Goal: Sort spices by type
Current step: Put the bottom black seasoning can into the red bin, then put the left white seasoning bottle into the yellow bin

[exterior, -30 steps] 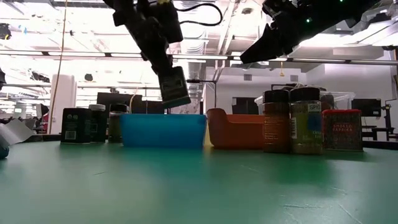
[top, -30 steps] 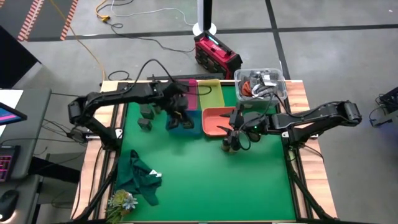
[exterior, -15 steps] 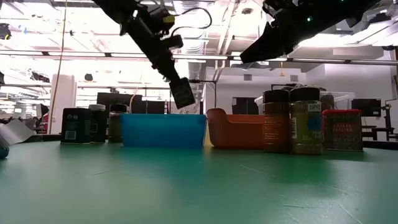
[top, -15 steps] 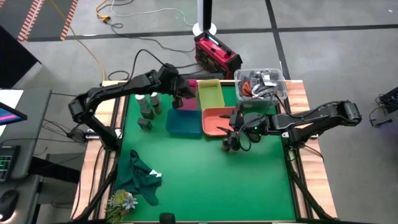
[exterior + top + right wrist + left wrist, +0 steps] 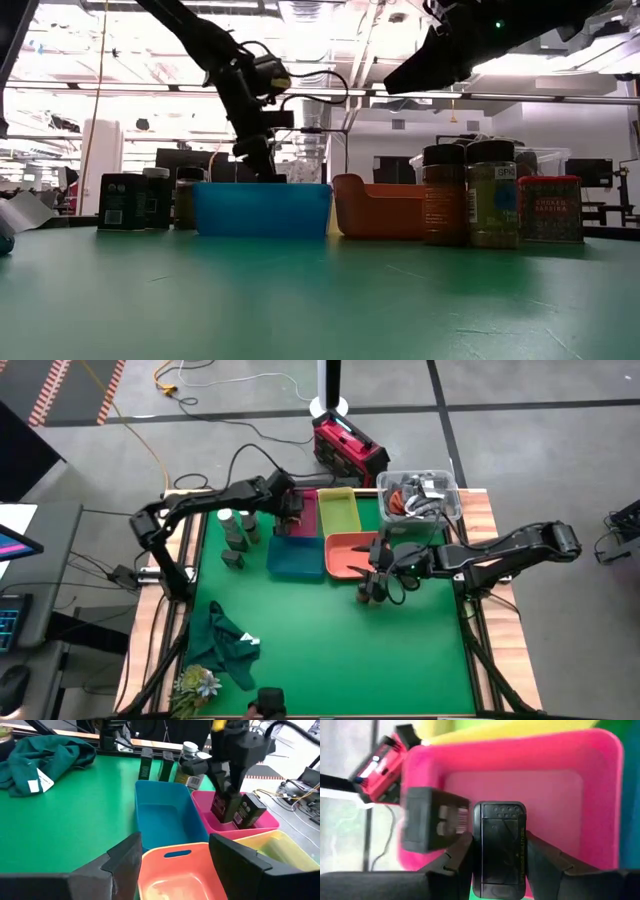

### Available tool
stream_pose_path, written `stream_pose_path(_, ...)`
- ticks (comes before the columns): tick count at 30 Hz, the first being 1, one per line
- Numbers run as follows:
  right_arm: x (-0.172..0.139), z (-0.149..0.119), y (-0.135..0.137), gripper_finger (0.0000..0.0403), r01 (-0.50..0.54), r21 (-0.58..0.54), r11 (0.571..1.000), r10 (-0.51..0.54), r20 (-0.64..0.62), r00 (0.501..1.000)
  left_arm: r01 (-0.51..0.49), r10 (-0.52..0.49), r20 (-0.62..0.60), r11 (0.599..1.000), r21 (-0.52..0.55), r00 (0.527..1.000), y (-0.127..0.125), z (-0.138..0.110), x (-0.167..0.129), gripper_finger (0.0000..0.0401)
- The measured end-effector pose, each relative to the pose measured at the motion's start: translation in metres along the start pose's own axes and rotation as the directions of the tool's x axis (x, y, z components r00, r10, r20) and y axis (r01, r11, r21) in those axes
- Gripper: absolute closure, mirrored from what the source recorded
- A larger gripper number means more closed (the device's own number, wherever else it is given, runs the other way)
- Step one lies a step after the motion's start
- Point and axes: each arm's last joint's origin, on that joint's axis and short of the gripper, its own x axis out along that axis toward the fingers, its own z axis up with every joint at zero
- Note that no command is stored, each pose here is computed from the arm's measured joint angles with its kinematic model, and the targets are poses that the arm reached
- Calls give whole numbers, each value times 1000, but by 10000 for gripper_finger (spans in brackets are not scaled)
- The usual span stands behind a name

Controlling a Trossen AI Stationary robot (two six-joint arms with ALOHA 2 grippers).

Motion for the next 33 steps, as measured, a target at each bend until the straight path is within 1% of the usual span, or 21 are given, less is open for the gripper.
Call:
stream_pose_path(2, 0, 0, 0, 143, -3, -3, 1000, 3, 2, 1000, -14, 14, 8, 1000, -3, 1000, 1, 1, -2, 261)
stream_pose_path(5, 0, 0, 0, 143, -5, -3, 1000, 5, 3, 1000, -3, 3, -4, 1000, -2, 1000, 0, 0, -2, 252)
stream_pose_path(11, 0, 0, 0, 143, -6, -4, 1000, 6, 4, 1000, 43, -43, 3, 998, -38, 999, -2, -1, -1, 215)
stream_pose_path(18, 0, 0, 0, 143, -6, -1, 1000, 6, 4, 1000, 48, -48, 7, 998, -37, 999, -5, 2, -2, 178)
stream_pose_path(21, 0, 0, 0, 143, -6, 2, 1000, 6, 4, 1000, 37, -36, 16, 999, -28, 999, -1, 12, -16, 173)
stream_pose_path(24, 0, 0, 0, 143, -7, 1, 1000, 7, 2, 1000, 31, -31, 26, 999, -30, 999, 10, 23, -41, 172)
stream_pose_path(26, 0, 0, 0, 143, -7, -1, 1000, 7, -3, 1000, 38, -39, -9, 998, -42, 999, 15, 26, -54, 172)
stream_pose_path(28, 0, -1, 0, 143, -7, -2, 1000, 7, -5, 1000, 39, -45, -74, 996, -75, 996, 21, 25, -64, 172)
stream_pose_path(31, 0, -1, 0, 143, -7, -2, 1000, 7, -5, 1000, 4, -27, -161, 989, -147, 987, 30, 16, -72, 173)
stream_pose_path(33, 0, -1, 0, 143, -8, -3, 1000, 8, -7, 1000, -5, -45, -243, 980, -200, 969, 35, 3, -71, 173)
